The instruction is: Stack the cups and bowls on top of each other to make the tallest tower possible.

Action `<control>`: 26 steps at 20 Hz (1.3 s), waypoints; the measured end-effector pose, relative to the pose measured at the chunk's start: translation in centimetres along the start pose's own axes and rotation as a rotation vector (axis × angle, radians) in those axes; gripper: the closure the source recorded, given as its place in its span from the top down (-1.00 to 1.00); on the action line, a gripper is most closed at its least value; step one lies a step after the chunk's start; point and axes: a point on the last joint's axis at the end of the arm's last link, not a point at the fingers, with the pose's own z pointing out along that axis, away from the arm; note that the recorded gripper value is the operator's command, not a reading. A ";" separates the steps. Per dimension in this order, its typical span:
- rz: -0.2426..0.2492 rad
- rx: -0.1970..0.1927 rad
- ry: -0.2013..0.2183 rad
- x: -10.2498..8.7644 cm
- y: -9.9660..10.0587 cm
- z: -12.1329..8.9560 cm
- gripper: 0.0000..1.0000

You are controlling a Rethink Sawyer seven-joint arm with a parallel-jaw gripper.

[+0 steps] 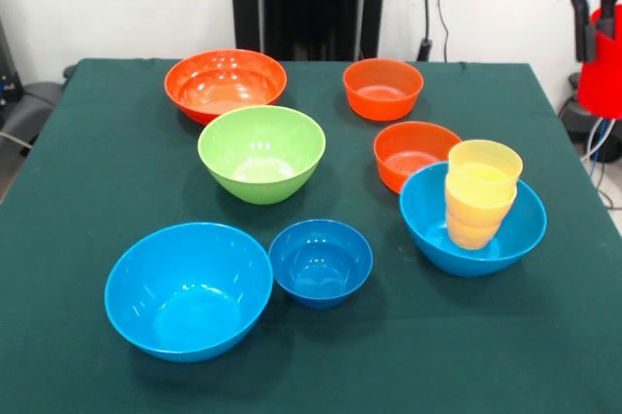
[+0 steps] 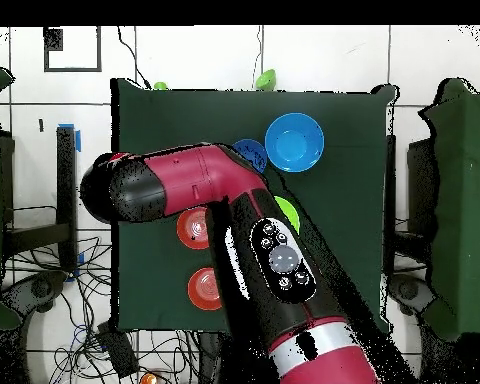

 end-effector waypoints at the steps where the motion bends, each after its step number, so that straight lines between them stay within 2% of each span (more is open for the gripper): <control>1: 0.003 0.001 0.006 0.2 -0.5 0.4 -1.00; 7: 0.011 0.010 0.019 0.6 -2.3 1.3 -1.00; 9: 0.027 0.011 0.021 0.6 -3.6 1.5 -1.00; 13: 0.050 0.016 0.019 0.5 -5.2 1.3 -1.00; 19: 0.092 0.032 0.008 0.3 -9.1 0.6 -1.00; 26: 0.103 0.055 0.002 0.7 -12.0 0.3 -1.00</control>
